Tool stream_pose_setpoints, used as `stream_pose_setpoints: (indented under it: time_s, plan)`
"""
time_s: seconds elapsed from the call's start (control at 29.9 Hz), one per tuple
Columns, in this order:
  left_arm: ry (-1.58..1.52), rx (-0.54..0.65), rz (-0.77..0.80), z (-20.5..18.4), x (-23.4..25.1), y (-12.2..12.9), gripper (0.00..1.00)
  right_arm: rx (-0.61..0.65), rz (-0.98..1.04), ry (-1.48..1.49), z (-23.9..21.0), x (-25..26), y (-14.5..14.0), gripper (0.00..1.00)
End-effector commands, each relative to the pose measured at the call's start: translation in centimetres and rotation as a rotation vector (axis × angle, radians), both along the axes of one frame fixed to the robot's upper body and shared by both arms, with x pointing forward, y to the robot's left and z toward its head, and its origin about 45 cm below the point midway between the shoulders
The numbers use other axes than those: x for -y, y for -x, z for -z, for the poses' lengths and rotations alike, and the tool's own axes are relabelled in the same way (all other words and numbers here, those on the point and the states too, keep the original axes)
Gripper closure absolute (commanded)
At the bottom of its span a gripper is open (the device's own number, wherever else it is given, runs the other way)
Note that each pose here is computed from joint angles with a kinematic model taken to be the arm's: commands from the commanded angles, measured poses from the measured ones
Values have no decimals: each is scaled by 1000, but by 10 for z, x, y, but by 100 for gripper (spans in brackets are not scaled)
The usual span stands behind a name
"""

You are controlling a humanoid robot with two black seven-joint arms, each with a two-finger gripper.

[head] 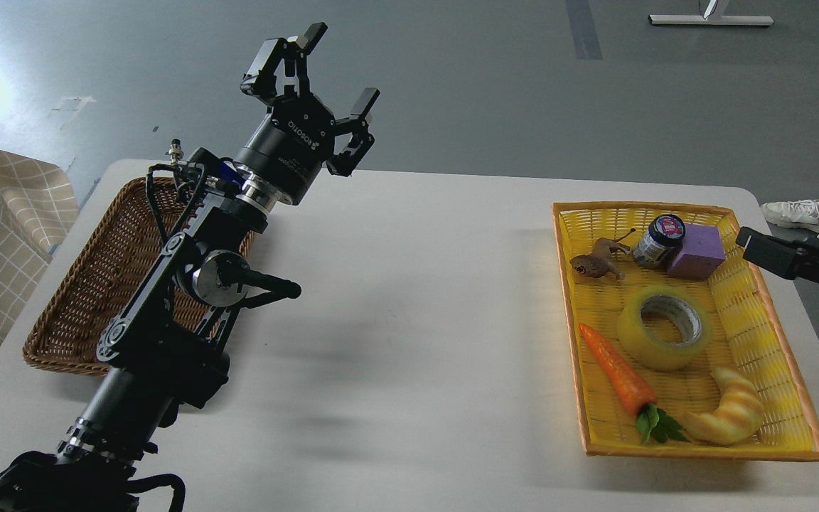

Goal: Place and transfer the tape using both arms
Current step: 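Move the right gripper down into the yellow tray toward the tape roll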

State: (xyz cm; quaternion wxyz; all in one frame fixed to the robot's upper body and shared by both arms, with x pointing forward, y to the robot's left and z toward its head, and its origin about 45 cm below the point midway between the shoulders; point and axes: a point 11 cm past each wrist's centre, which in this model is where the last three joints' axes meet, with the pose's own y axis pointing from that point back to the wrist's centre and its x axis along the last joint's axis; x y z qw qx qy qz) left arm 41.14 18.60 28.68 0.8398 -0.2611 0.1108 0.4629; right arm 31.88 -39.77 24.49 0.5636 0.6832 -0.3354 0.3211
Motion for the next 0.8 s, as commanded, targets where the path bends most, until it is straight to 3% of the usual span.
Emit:
stream_pose_setpoints:
  time_s: [0.0,0.77]
  plan:
    - [-1,-2,-2,1,-1,0,2,-11,-16,33,10,-4,2,0]
    - [-6,-9,0,5,-3,2,2,-120,8,-5,76,-25,13,3]
